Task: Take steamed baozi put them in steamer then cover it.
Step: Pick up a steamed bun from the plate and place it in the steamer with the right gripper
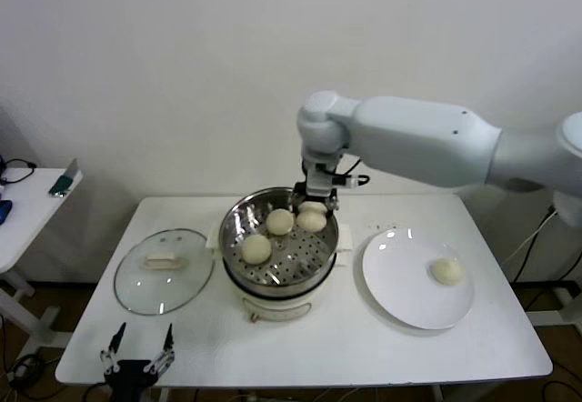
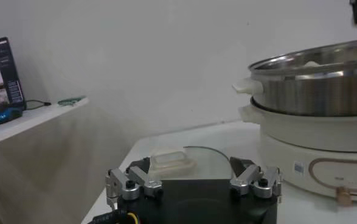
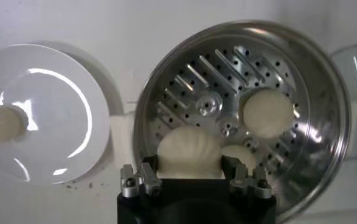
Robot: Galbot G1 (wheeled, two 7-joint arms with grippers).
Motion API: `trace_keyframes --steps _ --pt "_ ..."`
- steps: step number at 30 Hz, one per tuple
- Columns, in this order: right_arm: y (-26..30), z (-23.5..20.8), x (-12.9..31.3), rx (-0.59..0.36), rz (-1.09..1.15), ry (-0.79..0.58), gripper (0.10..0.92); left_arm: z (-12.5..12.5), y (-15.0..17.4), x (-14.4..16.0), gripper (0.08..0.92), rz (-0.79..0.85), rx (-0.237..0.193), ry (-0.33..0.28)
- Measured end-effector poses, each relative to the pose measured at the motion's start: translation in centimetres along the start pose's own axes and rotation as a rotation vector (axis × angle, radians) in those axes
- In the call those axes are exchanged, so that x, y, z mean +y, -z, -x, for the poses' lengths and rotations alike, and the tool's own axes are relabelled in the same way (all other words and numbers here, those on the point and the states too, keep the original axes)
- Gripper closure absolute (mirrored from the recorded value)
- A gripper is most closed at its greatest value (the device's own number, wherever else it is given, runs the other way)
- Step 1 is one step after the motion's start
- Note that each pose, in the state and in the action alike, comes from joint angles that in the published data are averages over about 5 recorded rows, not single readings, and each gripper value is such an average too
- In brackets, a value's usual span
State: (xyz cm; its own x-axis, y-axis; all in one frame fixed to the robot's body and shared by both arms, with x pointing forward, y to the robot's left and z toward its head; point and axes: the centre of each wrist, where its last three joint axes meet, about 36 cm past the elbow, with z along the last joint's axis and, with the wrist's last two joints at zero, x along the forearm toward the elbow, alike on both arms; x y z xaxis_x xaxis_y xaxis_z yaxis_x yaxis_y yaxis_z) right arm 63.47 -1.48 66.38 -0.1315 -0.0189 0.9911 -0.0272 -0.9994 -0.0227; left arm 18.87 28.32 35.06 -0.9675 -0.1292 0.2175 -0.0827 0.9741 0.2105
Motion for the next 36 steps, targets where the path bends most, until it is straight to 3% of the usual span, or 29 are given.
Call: trace_keyframes --steps 11,23,31,36 --pt "3.1 5.1 -3.7 -0.065 -0.118 0.030 0.335 0.3 -0.4 0.4 0.177 0.006 0.008 0.003" --pt "4.2 6.7 -4.2 -0.089 -0.148 0.048 0.334 0.6 -1.1 0.4 0.177 0.009 0.019 0.004" --pt "4.3 6.7 -4.1 -0.089 -0.151 0.047 0.217 0.4 -1.6 0.9 0.177 0.021 0.029 0.005" --pt "3.9 6.0 -4.0 -0.076 -0.155 0.041 0.200 0.4 -1.8 1.0 0.177 0.020 0.033 0.009"
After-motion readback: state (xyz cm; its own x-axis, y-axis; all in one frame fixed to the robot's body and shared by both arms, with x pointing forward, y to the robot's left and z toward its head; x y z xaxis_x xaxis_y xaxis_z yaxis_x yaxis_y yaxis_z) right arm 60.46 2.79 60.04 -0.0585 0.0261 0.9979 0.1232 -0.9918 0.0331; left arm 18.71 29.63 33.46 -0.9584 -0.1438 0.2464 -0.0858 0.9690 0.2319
